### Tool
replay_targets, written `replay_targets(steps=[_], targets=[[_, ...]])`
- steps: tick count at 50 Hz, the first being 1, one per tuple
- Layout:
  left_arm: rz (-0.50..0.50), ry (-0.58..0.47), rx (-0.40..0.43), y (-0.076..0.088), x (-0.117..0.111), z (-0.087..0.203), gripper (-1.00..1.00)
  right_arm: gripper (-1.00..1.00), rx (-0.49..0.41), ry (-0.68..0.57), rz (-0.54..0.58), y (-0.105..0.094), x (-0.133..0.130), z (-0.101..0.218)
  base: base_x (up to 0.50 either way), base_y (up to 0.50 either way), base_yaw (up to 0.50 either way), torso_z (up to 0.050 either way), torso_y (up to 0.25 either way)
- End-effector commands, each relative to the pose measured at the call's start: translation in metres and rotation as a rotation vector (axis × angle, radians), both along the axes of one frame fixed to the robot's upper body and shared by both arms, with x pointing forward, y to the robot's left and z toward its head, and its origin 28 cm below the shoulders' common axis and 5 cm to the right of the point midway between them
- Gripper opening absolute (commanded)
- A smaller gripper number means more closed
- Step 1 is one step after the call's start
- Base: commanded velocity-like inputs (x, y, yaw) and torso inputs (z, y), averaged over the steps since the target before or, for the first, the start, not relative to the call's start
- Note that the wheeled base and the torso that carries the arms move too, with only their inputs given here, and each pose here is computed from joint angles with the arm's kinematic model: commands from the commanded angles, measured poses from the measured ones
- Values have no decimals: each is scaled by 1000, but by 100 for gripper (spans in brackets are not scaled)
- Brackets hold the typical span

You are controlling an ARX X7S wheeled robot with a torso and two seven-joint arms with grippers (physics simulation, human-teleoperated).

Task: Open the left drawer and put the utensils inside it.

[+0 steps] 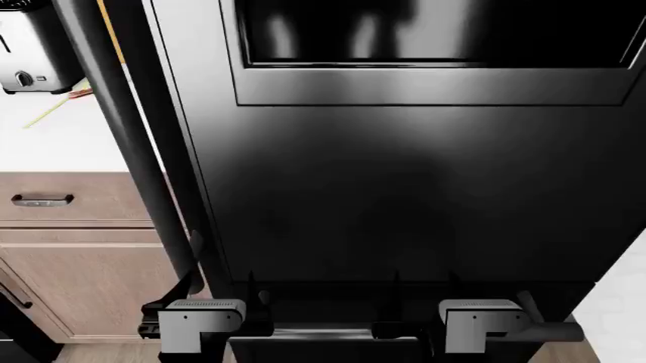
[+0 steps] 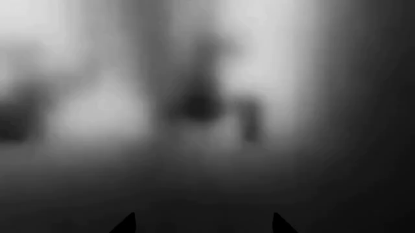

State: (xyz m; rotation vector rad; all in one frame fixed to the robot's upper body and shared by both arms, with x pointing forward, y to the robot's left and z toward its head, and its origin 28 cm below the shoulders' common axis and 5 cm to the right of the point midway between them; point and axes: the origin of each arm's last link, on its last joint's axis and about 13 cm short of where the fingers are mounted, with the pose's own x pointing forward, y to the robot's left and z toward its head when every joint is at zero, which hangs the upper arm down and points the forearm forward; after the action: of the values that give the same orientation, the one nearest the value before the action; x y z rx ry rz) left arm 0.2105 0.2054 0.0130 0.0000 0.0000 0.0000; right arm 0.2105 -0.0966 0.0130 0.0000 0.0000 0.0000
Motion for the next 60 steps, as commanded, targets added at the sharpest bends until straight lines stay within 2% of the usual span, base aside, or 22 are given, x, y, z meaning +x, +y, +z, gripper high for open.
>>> replay_targets(steps=[1,10,13,20,23,26,28,29,33,35,36,37,38,39,40,41,43,44,47,50,52,60], targets=[[1,0,-1,0,0,0,100,100,-13,2,9,1,-1,-1,0,0,0,0,0],[-1,2,9,0,-1,0,100,100,10,12,14,1,-2,0,0,0,0,0,0],[36,-15,-23,3,-5,1,100,100,90,-12,-36,-4,-5,6,0,0,0,0,0],[31,-162,-96,5,-42,13,100,100,107,-38,-48,-5,-26,12,0,0,0,0,0],[19,-180,-110,6,-63,13,100,100,139,-74,-42,-7,-39,17,0,0,0,0,0],[12,-190,-113,7,-64,13,100,100,152,-87,-38,-8,-45,19,0,0,0,0,0],[76,-231,-100,11,-63,15,100,100,157,-98,-42,-9,-51,20,0,0,0,0,0],[153,-253,-109,17,-64,16,100,100,163,-109,-44,-10,-57,20,0,0,0,0,0],[253,-282,-145,26,-64,15,100,100,149,-120,-44,-10,-63,19,0,0,0,0,0],[313,-292,-178,31,-61,14,100,100,150,-118,-37,-9,-60,19,0,0,0,0,0],[386,-308,-219,34,-63,13,100,100,141,-123,-38,-9,-61,19,0,0,0,0,0],[384,-330,-272,35,-68,13,100,100,142,-126,-38,-9,-61,19,0,0,0,0,0],[427,-320,-150,38,-70,14,100,100,148,-127,-42,-9,-60,19,0,0,0,0,0],[435,-335,-203,40,-71,15,100,100,163,-136,-62,-10,-60,19,0,0,0,0,0],[512,-350,-261,46,-76,14,100,100,182,-132,-44,-10,-60,20,0,0,0,0,0],[537,-355,-264,49,-79,14,100,100,169,-134,-38,-10,-60,20,0,0,0,0,0],[671,-346,-263,56,-85,11,100,100,123,-146,-54,-8,-57,18,0,0,0,0,0],[762,-311,-314,59,-85,6,100,100,138,-143,-69,-9,-55,19,0,0,0,0,0],[837,-305,-272,59,-87,6,100,100,136,-150,-116,-11,-53,18,0,0,0,0,0],[886,-274,-310,61,-89,3,100,100,110,-157,-117,-10,-53,18,0,33,0,0,0],[851,-285,-331,61,-88,3,100,100,85,-155,-132,-10,-52,17,0,104,0,0,0],[838,-285,-314,59,-87,4,100,100,67,-162,-140,-9,-52,18,0,497,0,0,0]])
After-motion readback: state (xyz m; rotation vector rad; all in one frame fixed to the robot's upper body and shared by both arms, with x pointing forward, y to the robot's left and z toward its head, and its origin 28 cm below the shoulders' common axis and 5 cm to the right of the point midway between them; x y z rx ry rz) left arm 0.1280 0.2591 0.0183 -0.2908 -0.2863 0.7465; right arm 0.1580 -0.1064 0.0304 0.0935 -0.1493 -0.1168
